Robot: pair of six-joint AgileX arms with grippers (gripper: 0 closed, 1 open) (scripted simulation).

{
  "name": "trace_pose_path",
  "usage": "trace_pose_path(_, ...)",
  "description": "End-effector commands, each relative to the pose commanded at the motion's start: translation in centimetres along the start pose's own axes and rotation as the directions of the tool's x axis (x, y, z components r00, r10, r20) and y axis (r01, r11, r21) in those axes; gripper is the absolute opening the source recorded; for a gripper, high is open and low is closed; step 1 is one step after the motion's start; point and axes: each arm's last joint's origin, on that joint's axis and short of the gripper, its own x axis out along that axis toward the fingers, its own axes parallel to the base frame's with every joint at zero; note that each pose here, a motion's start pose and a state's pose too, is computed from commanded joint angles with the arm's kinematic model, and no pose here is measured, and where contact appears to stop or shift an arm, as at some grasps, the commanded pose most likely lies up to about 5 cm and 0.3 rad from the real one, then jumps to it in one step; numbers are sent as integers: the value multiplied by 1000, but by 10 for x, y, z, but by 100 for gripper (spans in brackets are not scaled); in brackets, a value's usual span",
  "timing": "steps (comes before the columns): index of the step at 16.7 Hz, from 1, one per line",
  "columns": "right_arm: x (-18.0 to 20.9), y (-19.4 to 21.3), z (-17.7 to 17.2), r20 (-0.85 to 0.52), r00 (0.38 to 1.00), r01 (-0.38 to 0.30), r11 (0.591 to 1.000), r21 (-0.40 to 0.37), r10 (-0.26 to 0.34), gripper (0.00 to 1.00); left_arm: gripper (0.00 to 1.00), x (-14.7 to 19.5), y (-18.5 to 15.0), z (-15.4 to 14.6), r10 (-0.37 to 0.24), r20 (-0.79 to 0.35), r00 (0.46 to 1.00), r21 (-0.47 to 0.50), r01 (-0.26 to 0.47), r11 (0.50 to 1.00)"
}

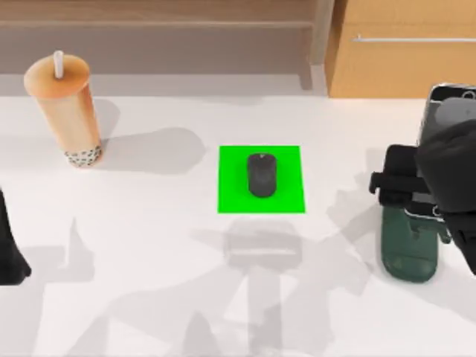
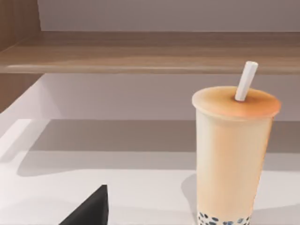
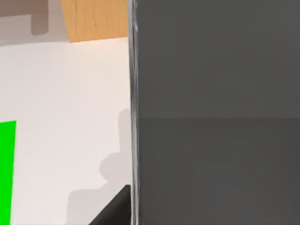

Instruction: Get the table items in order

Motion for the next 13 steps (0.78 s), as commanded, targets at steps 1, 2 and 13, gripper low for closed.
trace_pose_path(1,1,0,0,0,1000,1,1000,-1,-1,0,100,0,0,0,0,0,1000,0,0,1000)
trace_pose_path(2,1,0,0,0,1000,1,1000,-1,-1,0,100,0,0,0,0,0,1000,0,0,1000)
trace_pose_path(13,1,0,0,0,1000,1,1000,-1,-1,68,100,0,0,0,0,0,1000,0,0,1000)
